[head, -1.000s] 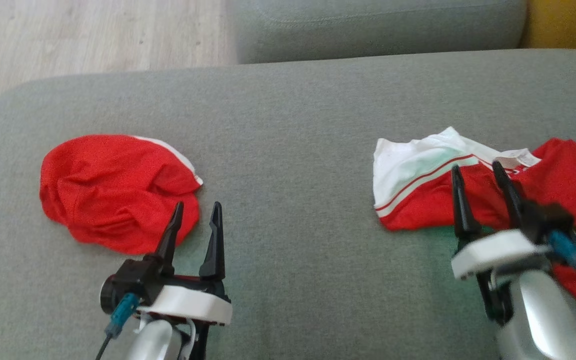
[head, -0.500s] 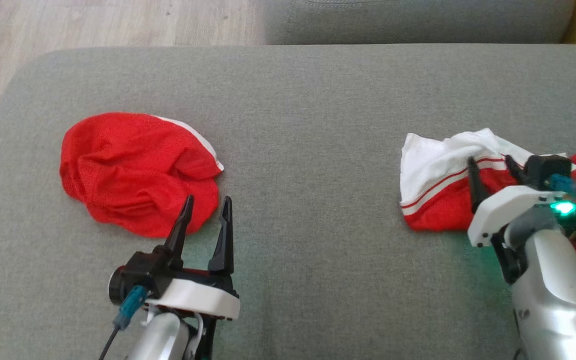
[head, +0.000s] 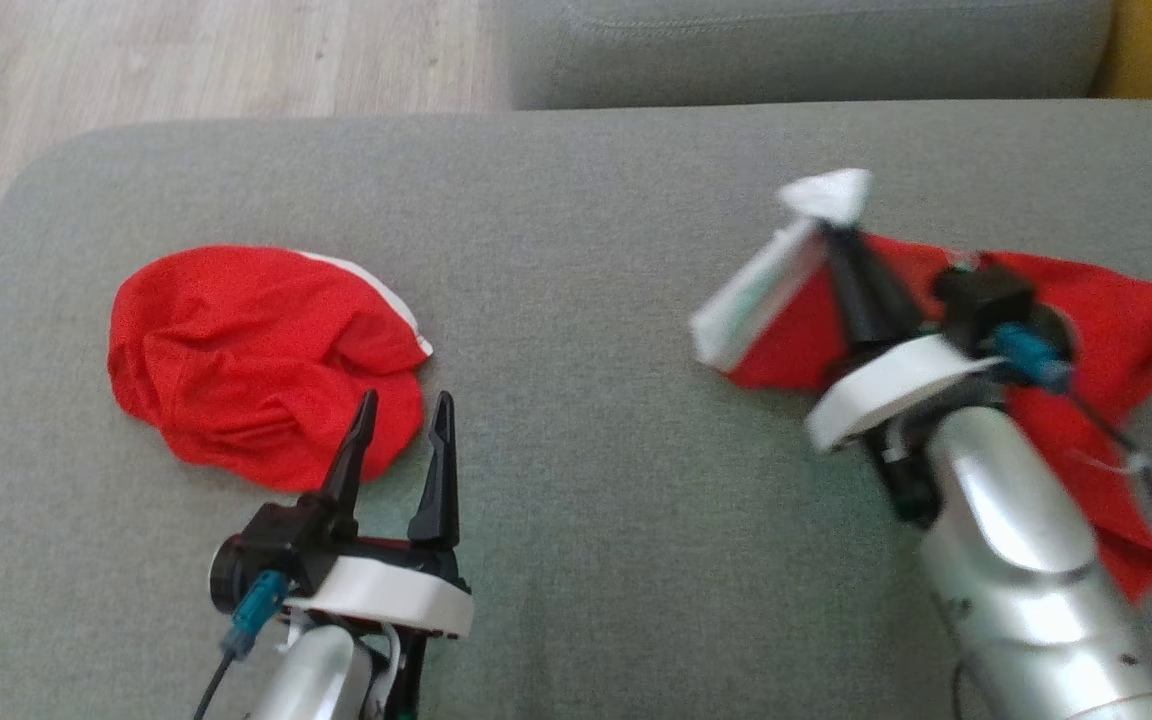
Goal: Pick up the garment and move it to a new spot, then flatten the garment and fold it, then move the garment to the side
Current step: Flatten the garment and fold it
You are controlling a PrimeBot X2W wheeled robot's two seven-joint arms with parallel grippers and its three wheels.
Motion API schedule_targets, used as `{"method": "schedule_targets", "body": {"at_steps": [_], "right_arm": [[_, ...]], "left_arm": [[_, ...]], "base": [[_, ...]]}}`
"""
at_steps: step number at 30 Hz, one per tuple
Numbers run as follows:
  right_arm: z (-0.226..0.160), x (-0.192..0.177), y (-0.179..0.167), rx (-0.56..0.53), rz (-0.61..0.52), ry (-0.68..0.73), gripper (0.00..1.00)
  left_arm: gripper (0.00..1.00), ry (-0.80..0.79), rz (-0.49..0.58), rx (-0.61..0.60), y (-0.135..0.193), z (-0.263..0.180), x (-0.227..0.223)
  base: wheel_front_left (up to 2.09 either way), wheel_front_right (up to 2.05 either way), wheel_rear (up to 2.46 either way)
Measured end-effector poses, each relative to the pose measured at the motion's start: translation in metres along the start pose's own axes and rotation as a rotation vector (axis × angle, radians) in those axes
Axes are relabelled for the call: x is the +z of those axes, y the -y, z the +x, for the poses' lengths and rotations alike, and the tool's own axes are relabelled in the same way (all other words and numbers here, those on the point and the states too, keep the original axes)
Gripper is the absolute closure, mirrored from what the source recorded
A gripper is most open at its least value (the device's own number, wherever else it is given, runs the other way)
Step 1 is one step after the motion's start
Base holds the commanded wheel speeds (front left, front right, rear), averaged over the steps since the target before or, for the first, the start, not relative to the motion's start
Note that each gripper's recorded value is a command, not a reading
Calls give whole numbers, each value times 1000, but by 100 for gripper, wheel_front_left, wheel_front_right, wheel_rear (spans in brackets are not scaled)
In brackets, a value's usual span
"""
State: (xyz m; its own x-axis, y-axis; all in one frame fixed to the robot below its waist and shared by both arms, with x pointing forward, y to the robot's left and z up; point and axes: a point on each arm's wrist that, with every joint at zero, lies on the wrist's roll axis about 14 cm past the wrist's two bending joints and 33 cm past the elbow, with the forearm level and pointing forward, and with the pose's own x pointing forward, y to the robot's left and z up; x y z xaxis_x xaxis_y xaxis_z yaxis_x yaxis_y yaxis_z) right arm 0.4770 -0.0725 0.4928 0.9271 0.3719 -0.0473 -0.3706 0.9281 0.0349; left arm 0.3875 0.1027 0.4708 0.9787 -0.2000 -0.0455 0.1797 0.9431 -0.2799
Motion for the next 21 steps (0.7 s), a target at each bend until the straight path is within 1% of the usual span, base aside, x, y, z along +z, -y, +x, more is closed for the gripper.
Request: {"method": "schedule_targets", "body": {"at_steps": [3, 6, 9, 13, 14, 15, 18, 21], "right_arm": [[-2, 19, -41, 122, -14, 62, 100], [-12, 19, -88, 258, -8, 69, 100], [-33, -4, -130, 384, -18, 8, 100], [-68, -46, -176, 539, -62, -130, 100], [-75, -56, -183, 566, -75, -169, 60], [-83, -65, -189, 599, -98, -199, 0], [-94, -78, -194, 625, -98, -248, 0], [-93, -77, -184, 604, -101, -240, 0]], "left_arm": [[0, 6, 3, -12, 4, 0, 2], [0, 15, 6, -20, 7, -1, 5], [0, 23, 8, -24, 9, -3, 8], [0, 23, 8, -22, 9, -7, 8], [0, 19, 7, -19, 8, -9, 6], [0, 14, 6, -17, 8, -11, 4], [0, 8, 6, -14, 8, -13, 2], [0, 14, 7, -16, 8, -13, 4]], "base": [[0, 0, 0], [0, 0, 0], [0, 0, 0], [0, 0, 0], [0, 0, 0], [0, 0, 0], [0, 0, 0], [0, 0, 0]]}}
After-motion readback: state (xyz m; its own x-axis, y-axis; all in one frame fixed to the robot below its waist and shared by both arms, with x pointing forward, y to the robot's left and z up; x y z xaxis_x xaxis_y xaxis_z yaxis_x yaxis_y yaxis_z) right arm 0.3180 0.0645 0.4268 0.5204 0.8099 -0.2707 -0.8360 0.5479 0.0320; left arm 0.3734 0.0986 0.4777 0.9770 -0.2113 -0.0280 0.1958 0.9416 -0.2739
